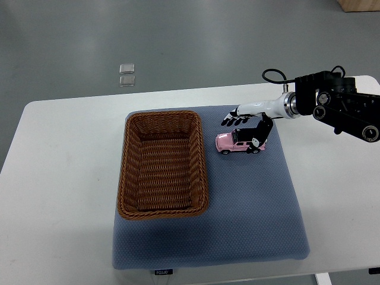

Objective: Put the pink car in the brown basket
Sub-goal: 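Reach the right hand over the pink toy car and lower it, then close the right hand fingers around the pink car's black roof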

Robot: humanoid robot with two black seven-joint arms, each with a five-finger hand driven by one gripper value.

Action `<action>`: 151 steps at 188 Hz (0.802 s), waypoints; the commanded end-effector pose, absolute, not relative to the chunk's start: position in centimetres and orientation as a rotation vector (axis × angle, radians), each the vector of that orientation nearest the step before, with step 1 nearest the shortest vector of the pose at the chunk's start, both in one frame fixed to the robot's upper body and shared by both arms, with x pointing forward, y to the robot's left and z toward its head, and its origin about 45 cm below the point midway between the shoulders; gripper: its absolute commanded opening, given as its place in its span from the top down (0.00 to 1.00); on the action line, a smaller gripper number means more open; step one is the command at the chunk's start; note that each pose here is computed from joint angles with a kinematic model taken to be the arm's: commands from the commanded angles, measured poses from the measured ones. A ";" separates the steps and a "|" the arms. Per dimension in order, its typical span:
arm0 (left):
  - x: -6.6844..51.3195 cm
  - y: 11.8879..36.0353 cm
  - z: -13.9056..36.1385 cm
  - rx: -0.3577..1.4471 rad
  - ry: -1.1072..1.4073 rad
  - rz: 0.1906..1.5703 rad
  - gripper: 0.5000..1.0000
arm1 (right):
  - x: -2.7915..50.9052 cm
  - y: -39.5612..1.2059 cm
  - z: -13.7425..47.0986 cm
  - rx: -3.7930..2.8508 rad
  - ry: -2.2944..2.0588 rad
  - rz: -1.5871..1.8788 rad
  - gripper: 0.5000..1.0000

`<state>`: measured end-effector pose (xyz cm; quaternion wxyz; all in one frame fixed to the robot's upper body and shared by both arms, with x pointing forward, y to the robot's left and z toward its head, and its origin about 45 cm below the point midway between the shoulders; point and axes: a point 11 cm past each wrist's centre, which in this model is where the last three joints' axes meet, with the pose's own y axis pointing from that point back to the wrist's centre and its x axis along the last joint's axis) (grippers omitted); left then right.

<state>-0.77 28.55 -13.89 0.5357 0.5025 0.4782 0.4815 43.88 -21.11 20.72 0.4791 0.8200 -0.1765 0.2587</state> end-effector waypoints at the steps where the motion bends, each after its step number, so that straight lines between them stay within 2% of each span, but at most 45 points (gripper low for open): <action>1: -0.8 28.6 -13.9 1.197 1.139 1.148 0.00 | 43.9 -21.6 19.3 1.972 -0.456 0.619 0.18; 40: -0.8 28.6 -13.9 1.198 1.138 1.147 0.00 | 43.9 -21.9 17.7 1.934 -0.471 0.631 0.20; 50: -0.8 28.6 -13.9 1.198 1.138 1.147 0.00 | 44.0 -21.8 17.5 1.927 -0.474 0.638 0.24; 54: -0.8 28.6 -13.9 1.198 1.138 1.147 0.00 | 44.0 -21.8 17.5 1.924 -0.475 0.641 0.30; 55: -0.8 28.6 -13.9 1.198 1.138 1.147 0.00 | 44.0 -21.8 17.5 1.923 -0.477 0.642 0.34; 57: -0.8 28.6 -13.9 1.198 1.138 1.147 0.00 | 44.0 -21.8 17.5 1.923 -0.477 0.643 0.34; 60: -0.8 28.6 -13.9 1.198 1.138 1.147 0.00 | 44.0 -21.7 17.5 1.922 -0.475 0.645 0.42; 67: -0.8 28.6 -13.9 1.198 1.138 1.147 0.00 | 44.0 -21.6 17.3 1.922 -0.474 0.646 0.50; 76: -0.8 28.6 -13.9 1.198 1.138 1.147 0.00 | 44.0 -21.6 17.4 1.921 -0.478 0.651 0.73; 93: -0.8 28.6 -13.9 1.199 1.138 1.148 0.00 | 44.0 -21.6 17.3 1.921 -0.472 0.659 0.96; 94: -0.8 28.6 -13.9 1.199 1.138 1.148 0.00 | 44.0 -21.6 17.3 1.920 -0.474 0.658 1.00; 132: -0.8 28.6 -13.9 1.199 1.138 1.148 0.00 | 44.5 -22.3 18.5 1.917 -0.477 0.679 1.00; 151: -0.8 28.7 -13.9 1.200 1.137 1.149 0.00 | 45.9 -23.7 21.8 1.900 -0.515 0.719 1.00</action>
